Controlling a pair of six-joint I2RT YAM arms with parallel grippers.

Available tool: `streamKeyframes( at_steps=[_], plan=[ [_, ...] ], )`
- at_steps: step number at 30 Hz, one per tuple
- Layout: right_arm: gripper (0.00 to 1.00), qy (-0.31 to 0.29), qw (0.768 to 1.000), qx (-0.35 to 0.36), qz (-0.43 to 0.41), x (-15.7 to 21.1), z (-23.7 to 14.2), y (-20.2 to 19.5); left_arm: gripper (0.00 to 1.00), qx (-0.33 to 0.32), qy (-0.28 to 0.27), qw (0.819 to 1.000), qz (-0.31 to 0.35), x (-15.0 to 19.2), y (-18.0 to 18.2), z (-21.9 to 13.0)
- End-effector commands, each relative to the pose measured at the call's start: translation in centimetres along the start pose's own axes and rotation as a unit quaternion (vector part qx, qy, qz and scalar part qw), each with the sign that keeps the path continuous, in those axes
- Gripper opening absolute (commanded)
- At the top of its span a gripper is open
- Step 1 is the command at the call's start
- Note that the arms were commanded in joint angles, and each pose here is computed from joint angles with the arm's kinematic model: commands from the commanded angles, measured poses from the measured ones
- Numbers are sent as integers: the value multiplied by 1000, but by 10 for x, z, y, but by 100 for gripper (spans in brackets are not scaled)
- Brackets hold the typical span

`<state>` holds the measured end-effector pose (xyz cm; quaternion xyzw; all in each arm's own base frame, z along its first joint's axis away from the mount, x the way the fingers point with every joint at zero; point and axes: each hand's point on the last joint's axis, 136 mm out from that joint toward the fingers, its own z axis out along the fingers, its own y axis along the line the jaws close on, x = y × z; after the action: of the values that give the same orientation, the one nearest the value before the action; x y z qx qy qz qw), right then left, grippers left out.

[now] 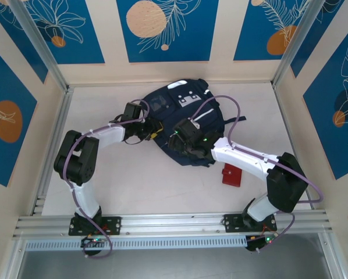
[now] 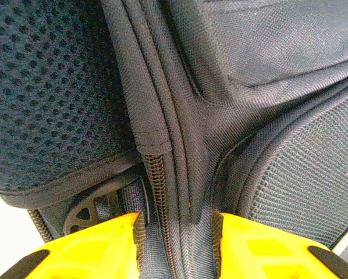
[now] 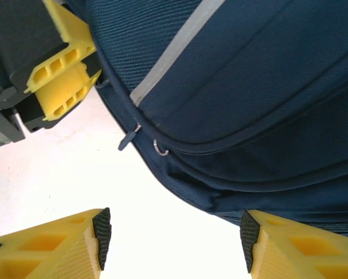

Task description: Pack the student bag

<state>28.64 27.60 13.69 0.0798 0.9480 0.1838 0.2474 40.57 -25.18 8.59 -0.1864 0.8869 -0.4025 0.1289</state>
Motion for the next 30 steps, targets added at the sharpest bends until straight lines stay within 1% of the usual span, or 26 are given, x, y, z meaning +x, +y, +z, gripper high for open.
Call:
streamKeyframes(
  at_steps=[1,3,6,9,10,12,14,17,21,24,30],
  plan=[
    [60,-4,1000,9,-12,0,1,9,30,33,2,999,-4,-5,-11,3],
    [57,-1,1000,15,-14,4,5,12,21,47,8,999,-8,-4,-16,6],
    [51,6,1000,23,-5,10,11,17,9,61,10,998,-6,-5,-22,6],
    [44,15,999,32,8,15,24,25,3,70,10,997,4,-5,-31,0],
    [42,17,999,41,17,16,28,24,2,73,10,997,7,-5,-33,-1],
    [35,22,998,58,34,18,40,26,0,80,13,997,14,-4,-40,-5],
    [33,23,996,69,50,17,47,27,0,85,16,996,19,-2,-45,-8],
    [32,8,995,68,71,11,51,32,0,88,19,996,26,-1,-49,-13],
    [32,-19,988,102,112,1,58,20,0,85,21,996,27,1,-49,-14],
    [32,-22,984,116,131,-1,69,16,0,85,24,996,27,2,-49,-13],
    [31,-1,983,125,137,1,87,22,0,83,26,996,27,3,-48,-12]
  ],
)
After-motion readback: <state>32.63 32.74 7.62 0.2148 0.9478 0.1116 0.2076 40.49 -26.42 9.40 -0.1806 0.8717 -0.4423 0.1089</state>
